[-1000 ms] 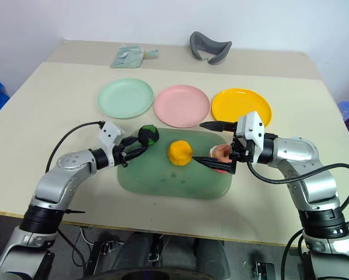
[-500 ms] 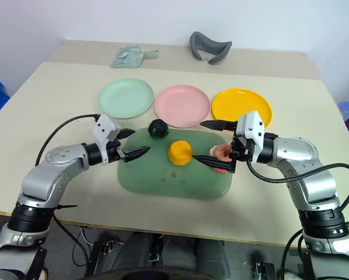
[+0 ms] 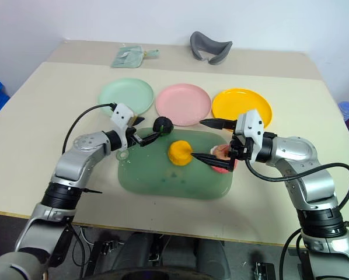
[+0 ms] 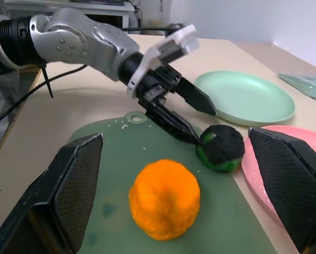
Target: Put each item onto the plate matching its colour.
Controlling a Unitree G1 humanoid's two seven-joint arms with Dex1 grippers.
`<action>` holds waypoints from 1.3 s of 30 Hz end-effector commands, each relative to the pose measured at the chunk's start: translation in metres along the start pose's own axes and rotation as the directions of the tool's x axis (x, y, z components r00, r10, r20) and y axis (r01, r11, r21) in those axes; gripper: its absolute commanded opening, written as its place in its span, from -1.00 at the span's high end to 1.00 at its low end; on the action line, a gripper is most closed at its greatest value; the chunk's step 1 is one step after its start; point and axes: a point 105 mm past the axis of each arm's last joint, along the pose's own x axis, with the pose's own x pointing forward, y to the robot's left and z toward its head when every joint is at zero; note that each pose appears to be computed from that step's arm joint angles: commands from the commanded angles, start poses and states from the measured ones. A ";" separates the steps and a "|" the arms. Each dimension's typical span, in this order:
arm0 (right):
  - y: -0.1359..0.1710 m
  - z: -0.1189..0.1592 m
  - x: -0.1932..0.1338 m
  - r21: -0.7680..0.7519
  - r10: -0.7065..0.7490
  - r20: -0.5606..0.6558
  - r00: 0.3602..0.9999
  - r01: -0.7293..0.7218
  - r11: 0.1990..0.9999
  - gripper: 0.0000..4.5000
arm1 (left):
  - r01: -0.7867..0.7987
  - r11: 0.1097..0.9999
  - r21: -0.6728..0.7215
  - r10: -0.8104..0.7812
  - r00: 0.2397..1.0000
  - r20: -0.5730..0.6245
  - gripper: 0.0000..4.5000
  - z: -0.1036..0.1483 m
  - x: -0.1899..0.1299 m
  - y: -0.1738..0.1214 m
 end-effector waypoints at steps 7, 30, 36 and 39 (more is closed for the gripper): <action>0.000 0.012 -0.001 -0.049 -0.008 0.024 1.000 0.009 0.999 -1.00 | 0.055 0.998 0.007 -0.055 0.996 0.064 -0.99 0.020 -0.001 -0.007; -0.002 0.013 0.001 -0.044 -0.015 0.030 0.999 0.017 0.999 -1.00 | 0.051 0.998 -0.025 -0.049 0.996 0.077 -0.02 0.023 0.023 -0.011; -0.003 0.013 0.001 -0.047 -0.016 0.033 0.999 0.018 0.999 -1.00 | -0.144 0.981 -0.131 0.176 0.944 0.279 -0.02 0.062 -0.002 0.026; -0.004 0.013 0.001 -0.048 -0.016 0.036 0.999 0.018 0.999 -1.00 | -0.361 0.899 -0.250 0.427 0.851 0.307 -0.02 0.072 -0.020 0.071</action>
